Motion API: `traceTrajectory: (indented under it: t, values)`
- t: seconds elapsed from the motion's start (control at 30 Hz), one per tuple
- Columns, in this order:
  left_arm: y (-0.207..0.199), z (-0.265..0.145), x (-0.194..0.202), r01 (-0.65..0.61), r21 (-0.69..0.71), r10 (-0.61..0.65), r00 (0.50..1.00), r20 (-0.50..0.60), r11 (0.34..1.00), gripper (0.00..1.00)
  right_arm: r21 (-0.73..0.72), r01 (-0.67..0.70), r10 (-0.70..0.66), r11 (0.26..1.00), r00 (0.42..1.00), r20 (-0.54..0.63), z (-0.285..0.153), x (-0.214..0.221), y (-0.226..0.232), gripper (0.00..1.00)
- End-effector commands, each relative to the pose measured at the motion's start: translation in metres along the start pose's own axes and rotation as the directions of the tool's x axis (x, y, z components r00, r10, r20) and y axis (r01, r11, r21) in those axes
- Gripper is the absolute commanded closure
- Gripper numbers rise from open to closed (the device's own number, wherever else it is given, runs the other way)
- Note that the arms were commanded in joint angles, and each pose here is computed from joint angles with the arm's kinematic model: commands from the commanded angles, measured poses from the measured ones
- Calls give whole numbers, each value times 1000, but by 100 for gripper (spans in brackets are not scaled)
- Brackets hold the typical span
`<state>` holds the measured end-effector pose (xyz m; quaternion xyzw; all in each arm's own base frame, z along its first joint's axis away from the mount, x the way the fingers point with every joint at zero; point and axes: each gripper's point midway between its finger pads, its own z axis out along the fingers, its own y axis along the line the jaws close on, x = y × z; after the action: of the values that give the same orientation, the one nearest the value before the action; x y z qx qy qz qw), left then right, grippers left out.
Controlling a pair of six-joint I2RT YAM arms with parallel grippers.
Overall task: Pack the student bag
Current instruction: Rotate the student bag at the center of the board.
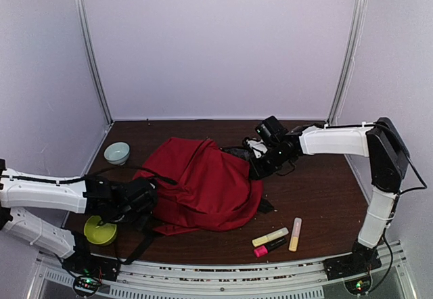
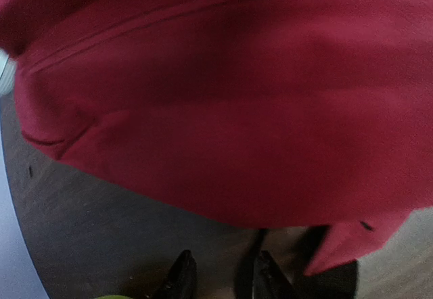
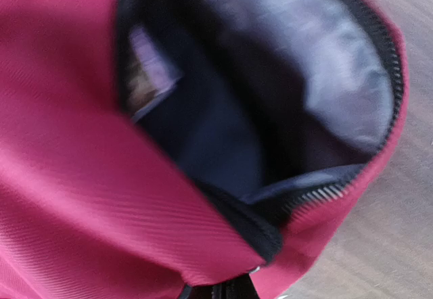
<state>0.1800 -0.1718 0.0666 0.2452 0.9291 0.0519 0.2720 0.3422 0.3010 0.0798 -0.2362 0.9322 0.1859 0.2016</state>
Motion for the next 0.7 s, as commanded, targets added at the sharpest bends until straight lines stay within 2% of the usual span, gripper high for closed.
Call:
traceTrajectory:
  t: [0.0,0.1,0.17,0.27,0.47,0.6,0.67]
  values:
    - [44,8,-28,254,-81,-243,962,125,964,69,-90,87,-86,992,996,17,-16,12,42,100]
    - [62,4,-66,284,-80,-257,934,249,955,71,-148,156,-160,977,987,-12,-18,37,75,100]
    - [66,4,-91,248,-73,-218,933,286,966,71,-190,202,-211,961,977,-27,-21,53,97,100]
    - [69,15,-122,167,-78,-143,957,252,983,73,-252,268,-286,930,958,-35,-27,76,132,100]
    - [52,63,-163,-52,-68,58,995,79,996,73,-356,365,-378,860,925,35,-50,88,191,100]
    - [59,61,-207,-145,-90,154,983,99,985,71,-426,352,-352,833,932,83,-55,80,214,100]
    - [67,46,-234,-144,-103,160,973,165,984,69,-407,334,-338,850,939,64,-49,74,215,100]
